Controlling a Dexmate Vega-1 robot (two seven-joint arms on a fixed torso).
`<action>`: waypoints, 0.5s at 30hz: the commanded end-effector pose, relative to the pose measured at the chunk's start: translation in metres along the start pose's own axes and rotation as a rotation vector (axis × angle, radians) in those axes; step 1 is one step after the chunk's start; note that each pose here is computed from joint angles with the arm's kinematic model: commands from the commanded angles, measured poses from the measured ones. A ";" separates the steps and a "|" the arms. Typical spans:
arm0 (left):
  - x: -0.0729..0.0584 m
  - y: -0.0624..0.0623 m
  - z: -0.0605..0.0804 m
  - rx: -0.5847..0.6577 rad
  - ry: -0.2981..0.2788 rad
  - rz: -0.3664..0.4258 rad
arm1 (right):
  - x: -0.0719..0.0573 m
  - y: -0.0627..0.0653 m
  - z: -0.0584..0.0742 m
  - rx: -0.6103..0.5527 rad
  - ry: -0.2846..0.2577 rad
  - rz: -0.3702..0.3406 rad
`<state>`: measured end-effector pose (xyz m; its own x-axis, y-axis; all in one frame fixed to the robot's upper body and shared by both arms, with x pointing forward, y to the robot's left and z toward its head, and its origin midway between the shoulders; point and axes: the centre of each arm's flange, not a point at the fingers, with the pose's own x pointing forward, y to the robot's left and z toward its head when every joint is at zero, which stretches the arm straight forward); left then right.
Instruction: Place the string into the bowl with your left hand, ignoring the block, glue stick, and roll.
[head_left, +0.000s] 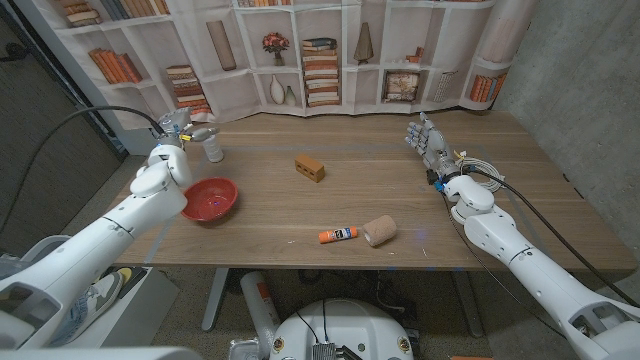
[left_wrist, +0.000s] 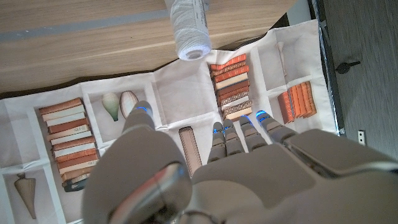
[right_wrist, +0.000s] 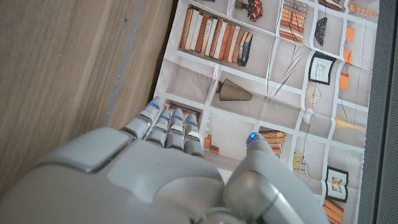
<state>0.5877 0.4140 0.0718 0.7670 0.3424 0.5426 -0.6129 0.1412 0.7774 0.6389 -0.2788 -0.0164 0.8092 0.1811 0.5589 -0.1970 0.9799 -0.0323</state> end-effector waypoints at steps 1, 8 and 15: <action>0.018 0.001 0.007 0.052 0.015 -0.028 | -0.002 0.001 0.001 -0.007 0.003 -0.010; 0.031 -0.002 0.010 0.048 0.023 -0.053 | -0.003 0.002 0.005 -0.018 0.007 -0.014; 0.041 -0.006 0.014 0.061 0.029 -0.075 | -0.003 0.003 0.008 -0.026 0.003 -0.020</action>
<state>0.6097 0.4153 0.0862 0.7889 0.3552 0.5015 -0.5695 0.1159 0.8138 0.6353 -0.2780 -0.0153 0.8149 0.1682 0.5546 -0.1788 0.9832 -0.0353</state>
